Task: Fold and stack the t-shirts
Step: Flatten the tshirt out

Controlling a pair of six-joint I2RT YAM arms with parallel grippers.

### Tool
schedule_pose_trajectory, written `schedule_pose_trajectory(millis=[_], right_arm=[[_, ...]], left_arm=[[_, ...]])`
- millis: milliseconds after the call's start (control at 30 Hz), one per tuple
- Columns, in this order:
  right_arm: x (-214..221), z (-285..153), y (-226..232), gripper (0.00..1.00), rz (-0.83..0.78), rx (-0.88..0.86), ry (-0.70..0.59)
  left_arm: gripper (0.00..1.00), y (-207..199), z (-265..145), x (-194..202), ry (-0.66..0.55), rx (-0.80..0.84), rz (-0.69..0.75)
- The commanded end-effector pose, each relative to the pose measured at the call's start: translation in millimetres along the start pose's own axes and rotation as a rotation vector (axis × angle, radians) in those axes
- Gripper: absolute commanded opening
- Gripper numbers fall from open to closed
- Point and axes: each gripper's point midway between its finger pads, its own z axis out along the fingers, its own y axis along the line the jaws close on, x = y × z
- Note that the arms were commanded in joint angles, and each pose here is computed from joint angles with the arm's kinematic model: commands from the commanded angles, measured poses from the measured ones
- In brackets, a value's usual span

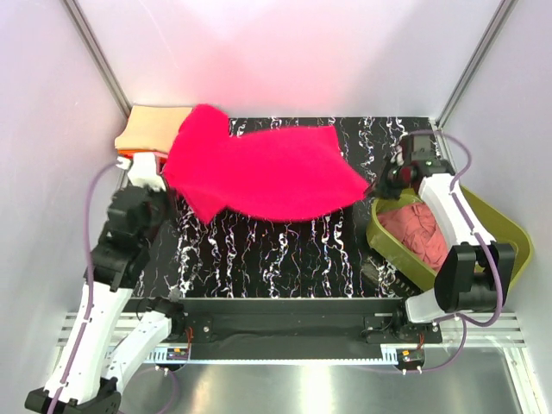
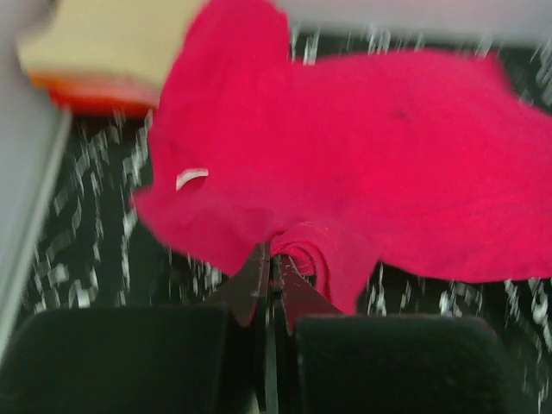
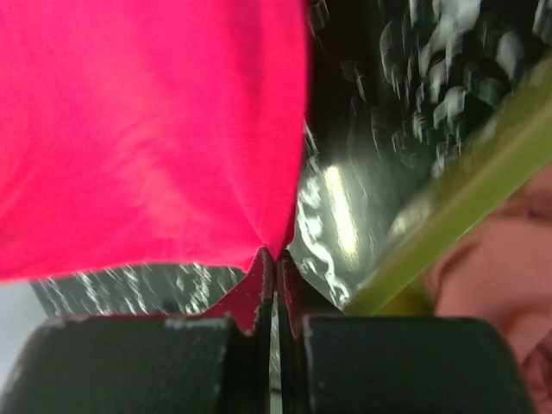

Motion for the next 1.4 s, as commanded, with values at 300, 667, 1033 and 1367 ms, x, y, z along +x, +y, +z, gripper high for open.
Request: schedule_pose_trajectory(millis=[300, 667, 1033, 1367], right_arm=[[68.3, 5.3, 9.2, 0.01, -0.218, 0.011, 0.072], [60.1, 10.2, -20.8, 0.01, -0.234, 0.18, 0.048], [53.7, -6.7, -62.1, 0.0, -0.236, 0.406, -0.01], [69.8, -3.6, -50.3, 0.01, -0.189, 0.335, 0.063]], left_arm=[[0.0, 10.1, -16.1, 90.4, 0.281, -0.08, -0.132], [0.0, 7.5, 40.0, 118.6, 0.414, -0.127, -0.074], [0.0, 12.2, 108.0, 123.6, 0.541, -0.18, -0.024], [0.0, 25.0, 128.0, 113.5, 0.538, -0.204, -0.056]])
